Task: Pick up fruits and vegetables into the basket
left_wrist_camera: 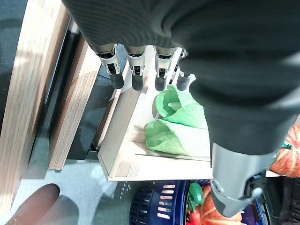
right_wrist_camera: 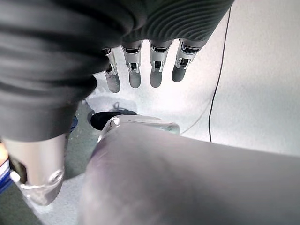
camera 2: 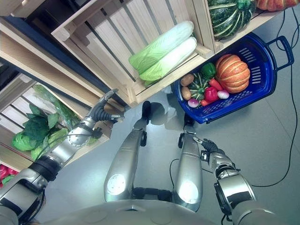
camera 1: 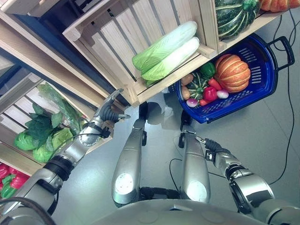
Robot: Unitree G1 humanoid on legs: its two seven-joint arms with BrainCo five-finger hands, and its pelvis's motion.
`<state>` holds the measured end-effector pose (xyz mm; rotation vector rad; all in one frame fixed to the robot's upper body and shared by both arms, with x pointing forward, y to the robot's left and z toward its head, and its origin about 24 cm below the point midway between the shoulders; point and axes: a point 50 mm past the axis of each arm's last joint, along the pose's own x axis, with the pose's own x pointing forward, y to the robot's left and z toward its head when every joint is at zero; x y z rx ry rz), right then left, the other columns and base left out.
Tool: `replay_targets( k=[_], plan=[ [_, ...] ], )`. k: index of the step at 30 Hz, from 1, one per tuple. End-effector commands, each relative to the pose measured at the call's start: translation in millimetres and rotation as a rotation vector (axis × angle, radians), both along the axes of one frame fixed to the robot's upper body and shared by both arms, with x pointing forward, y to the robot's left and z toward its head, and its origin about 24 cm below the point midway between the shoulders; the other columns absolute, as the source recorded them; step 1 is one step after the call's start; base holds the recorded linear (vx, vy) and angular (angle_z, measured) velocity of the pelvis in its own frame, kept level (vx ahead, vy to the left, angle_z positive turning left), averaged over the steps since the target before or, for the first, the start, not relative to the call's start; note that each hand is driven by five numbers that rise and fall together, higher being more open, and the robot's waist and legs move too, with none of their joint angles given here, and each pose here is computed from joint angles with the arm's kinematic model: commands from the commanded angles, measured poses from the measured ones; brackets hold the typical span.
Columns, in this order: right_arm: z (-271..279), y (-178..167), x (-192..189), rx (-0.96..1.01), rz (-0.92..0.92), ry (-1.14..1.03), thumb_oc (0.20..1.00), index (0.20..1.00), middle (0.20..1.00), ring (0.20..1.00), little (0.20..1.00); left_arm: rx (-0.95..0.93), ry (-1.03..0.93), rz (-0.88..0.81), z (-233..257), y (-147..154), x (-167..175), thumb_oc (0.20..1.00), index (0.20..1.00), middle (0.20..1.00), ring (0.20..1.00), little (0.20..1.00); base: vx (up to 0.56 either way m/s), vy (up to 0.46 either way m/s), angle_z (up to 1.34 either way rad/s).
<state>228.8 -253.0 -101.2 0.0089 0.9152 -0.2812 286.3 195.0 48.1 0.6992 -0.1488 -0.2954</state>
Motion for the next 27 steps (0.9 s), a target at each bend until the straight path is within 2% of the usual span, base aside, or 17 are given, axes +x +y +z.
replay_targets(
  k=[1, 14, 27],
  plan=[
    [-6, -16, -18, -0.017, -0.066, 0.046, 1.000, 1.000, 1.000, 1.000, 1.000, -0.246, -0.255, -0.554, 68, -109, -23, 1.000, 1.000, 1.000, 1.000, 1.000, 0.00, -0.009, 0.04],
    [-6, -17, -20, -0.012, -0.084, 0.043, 1.000, 1.000, 1.000, 1.000, 1.000, -0.317, -0.221, -0.458, 54, -98, -28, 1.000, 1.000, 1.000, 1.000, 1.000, -0.01, -0.007, -0.03],
    [-7, -17, -20, -0.011, -0.073, 0.050, 1.000, 1.000, 1.000, 1.000, 1.000, -0.260, -0.489, -0.266, 79, -82, -11, 1.000, 1.000, 1.000, 1.000, 1.000, 0.00, -0.002, 0.01]
  ],
)
